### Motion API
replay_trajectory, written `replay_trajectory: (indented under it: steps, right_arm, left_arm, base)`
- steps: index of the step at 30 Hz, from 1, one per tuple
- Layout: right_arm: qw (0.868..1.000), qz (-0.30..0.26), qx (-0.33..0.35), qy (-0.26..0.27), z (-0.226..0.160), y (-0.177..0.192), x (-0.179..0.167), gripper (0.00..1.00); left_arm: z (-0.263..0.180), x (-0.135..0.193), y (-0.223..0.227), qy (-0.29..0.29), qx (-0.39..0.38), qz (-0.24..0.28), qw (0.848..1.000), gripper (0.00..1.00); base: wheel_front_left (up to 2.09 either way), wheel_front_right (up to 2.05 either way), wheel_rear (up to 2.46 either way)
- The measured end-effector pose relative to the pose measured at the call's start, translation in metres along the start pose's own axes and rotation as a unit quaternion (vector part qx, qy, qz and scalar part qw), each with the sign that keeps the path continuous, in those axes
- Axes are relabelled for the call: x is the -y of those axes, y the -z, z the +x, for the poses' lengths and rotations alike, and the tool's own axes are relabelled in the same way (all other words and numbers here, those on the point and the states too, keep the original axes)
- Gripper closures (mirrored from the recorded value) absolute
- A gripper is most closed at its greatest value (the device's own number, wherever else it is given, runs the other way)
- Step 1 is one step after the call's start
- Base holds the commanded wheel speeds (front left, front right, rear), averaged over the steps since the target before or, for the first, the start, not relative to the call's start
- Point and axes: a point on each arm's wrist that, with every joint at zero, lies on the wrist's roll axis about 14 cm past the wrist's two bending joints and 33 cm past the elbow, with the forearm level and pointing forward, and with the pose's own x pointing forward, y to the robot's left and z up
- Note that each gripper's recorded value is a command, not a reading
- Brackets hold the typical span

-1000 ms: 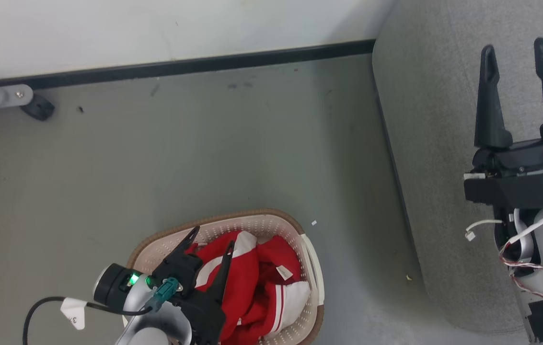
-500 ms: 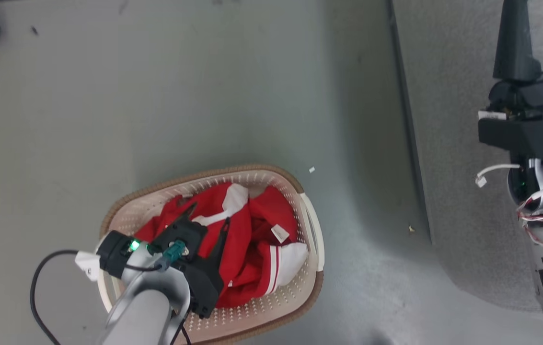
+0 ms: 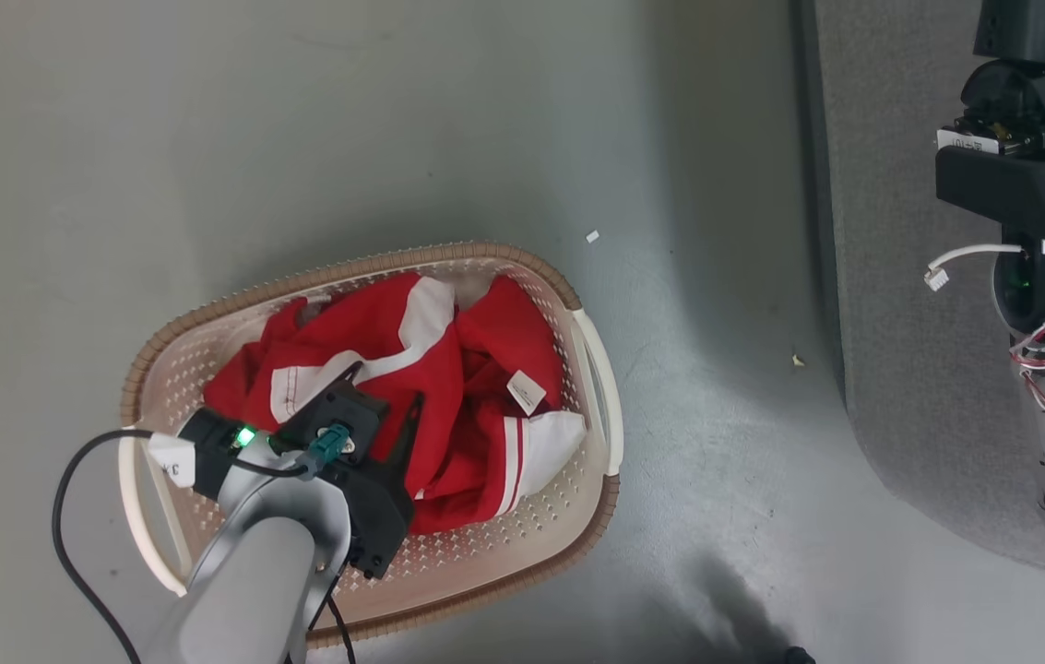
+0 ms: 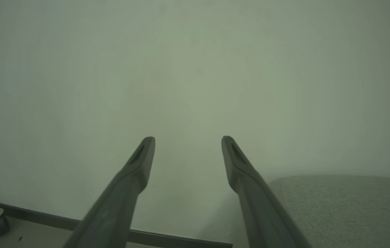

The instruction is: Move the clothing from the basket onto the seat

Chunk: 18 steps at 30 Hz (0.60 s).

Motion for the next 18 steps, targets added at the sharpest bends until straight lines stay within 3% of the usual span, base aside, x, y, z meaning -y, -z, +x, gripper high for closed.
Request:
replay_trajectory:
  steps: [12,13,14,15,16,18]
  right_arm:
    - [1.0,0.001,-0.015,-0.014,-0.001,0.026,-0.01,0.0]
    - [1.0,0.001,-0.016,-0.014,-0.001,0.027,-0.01,0.0]
    - [1.0,0.0,-0.017,-0.013,-0.001,0.028,-0.009,0.0]
    - [1.0,0.0,-0.018,-0.012,-0.002,0.029,-0.009,0.0]
    - [1.0,0.0,-0.019,-0.012,-0.002,0.029,-0.008,0.0]
    - [1.0,0.0,-0.019,-0.011,-0.002,0.03,-0.008,0.0]
  left_arm:
    - [0.02,-0.009,0.021,0.0,-0.026,-0.005,1.0,0.0]
    - [0.02,-0.01,0.021,0.0,-0.026,-0.004,1.0,0.13]
    - [0.021,-0.009,0.022,0.0,-0.028,-0.004,1.0,0.52]
    - [0.021,-0.009,0.023,0.001,-0.03,-0.003,1.0,0.79]
    - [0.021,-0.009,0.024,0.002,-0.031,-0.003,1.0,1.0]
    - [0.022,-0.009,0.023,0.004,-0.03,-0.001,1.0,1.0]
  base:
    - [0.0,0.0,0.0]
    - [0.0,0.0,0.0]
    - [0.0,0.0,0.0]
    - [0.0,0.0,0.0]
    - [0.0,0.0,0.0]
    - [0.0,0.0,0.0]
